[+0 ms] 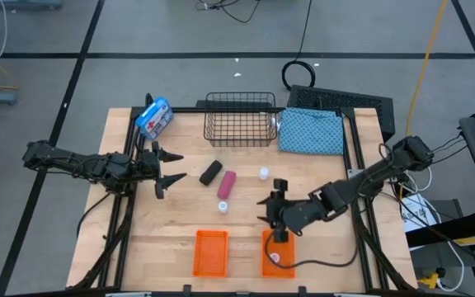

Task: Pick & Place Medicine items
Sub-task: Put the top transparent pill bottle into the right orange basket

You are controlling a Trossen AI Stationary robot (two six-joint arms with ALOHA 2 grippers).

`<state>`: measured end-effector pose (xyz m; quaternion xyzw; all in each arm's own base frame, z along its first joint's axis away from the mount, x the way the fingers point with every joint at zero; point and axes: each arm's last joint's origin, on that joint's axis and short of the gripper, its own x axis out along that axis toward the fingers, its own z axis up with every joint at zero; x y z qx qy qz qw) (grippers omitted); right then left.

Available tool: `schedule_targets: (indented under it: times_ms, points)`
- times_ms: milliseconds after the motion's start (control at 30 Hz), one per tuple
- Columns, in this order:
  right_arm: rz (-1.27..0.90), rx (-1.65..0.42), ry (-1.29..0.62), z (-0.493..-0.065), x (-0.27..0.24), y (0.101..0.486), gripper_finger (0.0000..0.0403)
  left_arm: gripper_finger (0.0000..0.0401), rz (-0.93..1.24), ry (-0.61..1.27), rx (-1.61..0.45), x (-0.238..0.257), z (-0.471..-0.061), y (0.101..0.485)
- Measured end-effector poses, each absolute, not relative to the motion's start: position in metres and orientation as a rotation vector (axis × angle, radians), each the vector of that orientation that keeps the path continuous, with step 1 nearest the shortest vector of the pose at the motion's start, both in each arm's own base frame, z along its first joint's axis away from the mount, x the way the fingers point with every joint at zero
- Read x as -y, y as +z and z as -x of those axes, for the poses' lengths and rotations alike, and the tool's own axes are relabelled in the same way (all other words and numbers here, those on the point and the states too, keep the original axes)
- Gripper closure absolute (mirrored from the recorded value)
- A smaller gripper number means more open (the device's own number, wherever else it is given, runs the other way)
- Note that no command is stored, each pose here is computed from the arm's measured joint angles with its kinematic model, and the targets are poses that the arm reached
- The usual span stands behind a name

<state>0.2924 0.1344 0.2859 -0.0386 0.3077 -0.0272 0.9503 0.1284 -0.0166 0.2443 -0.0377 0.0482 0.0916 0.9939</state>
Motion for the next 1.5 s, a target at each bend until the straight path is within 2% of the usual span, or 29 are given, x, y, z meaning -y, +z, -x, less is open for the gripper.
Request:
schedule_targets:
  times_ms: [400,1067,1500]
  points:
    - [0.059,-0.652,-0.155,-0.303,-0.104,0.284,0.023,0.0103,0.076,0.184,-0.097,0.017,-0.128,0.244]
    - [0.184,-0.671,-0.209,-0.314,-0.067,0.285,0.0232,0.0103,0.076,0.184,-0.096,0.017,-0.128,0.244]
    - [0.111,-0.642,-0.267,-0.318,-0.053,0.287,0.0222,0.0103,0.075,0.183,-0.096,0.017,-0.128,0.244]
